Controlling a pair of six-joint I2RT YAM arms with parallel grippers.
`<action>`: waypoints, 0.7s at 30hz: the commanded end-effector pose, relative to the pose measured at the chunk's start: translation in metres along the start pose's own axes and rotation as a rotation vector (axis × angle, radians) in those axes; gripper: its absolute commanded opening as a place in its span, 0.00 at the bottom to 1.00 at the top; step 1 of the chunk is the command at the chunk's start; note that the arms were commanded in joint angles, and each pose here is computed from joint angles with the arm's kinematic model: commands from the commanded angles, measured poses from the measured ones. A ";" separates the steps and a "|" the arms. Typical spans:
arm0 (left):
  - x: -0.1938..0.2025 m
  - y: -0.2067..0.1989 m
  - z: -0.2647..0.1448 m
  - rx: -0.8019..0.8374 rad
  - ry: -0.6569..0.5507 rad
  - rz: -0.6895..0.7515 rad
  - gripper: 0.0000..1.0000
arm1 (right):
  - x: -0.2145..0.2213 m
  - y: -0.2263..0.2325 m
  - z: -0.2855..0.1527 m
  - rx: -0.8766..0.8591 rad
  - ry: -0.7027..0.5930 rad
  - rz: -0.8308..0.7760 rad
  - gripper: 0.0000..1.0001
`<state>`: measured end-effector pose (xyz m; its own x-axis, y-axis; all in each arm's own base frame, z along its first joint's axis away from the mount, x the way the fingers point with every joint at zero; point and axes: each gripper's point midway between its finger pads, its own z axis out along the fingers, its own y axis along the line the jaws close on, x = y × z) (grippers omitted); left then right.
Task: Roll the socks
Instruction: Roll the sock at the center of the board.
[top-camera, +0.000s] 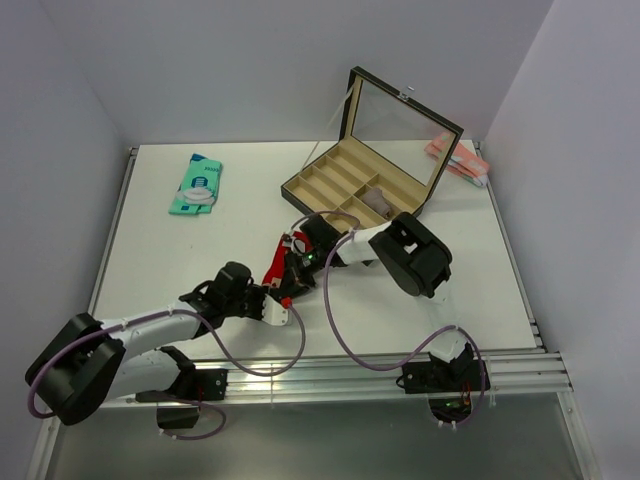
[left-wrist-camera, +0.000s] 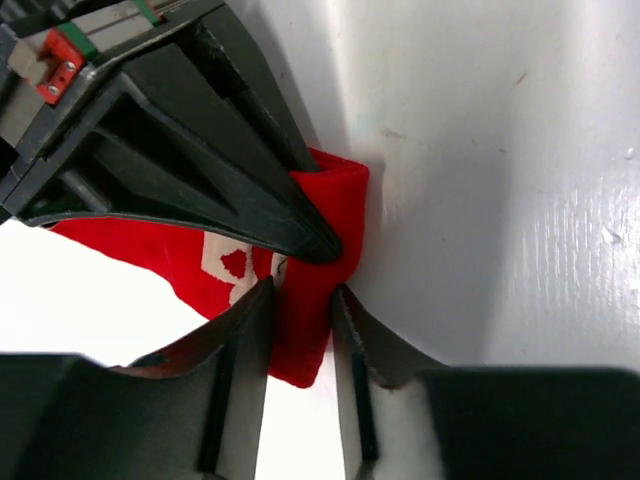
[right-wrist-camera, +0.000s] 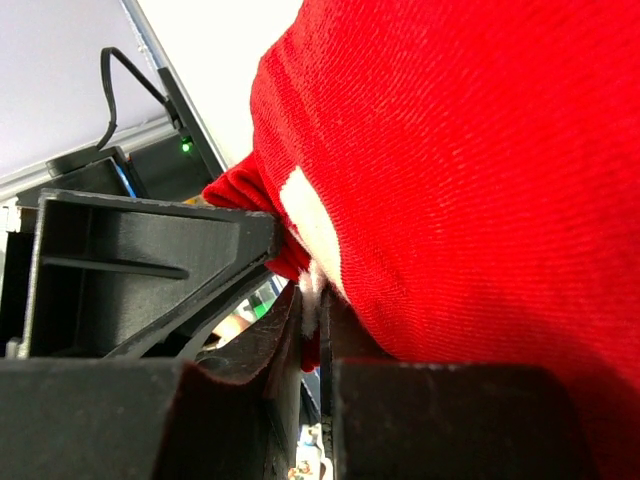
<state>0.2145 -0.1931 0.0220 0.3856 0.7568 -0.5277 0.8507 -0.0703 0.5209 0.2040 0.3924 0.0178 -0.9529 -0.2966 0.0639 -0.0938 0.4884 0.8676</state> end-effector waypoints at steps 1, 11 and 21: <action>0.012 -0.021 0.005 0.090 0.042 0.016 0.32 | 0.019 -0.026 -0.005 0.079 0.021 0.122 0.00; 0.000 -0.048 -0.001 0.317 0.035 -0.022 0.08 | 0.007 -0.016 -0.013 0.102 -0.040 0.046 0.19; -0.014 -0.071 -0.015 0.596 0.086 -0.204 0.00 | -0.035 0.021 -0.053 0.212 -0.322 -0.100 0.47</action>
<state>0.1980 -0.2117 0.0184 0.3194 0.7900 -0.5234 0.9460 -0.2331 0.2255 0.2246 0.3762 0.0390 -0.9809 -0.1849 -0.0599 -0.1598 0.5918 0.7901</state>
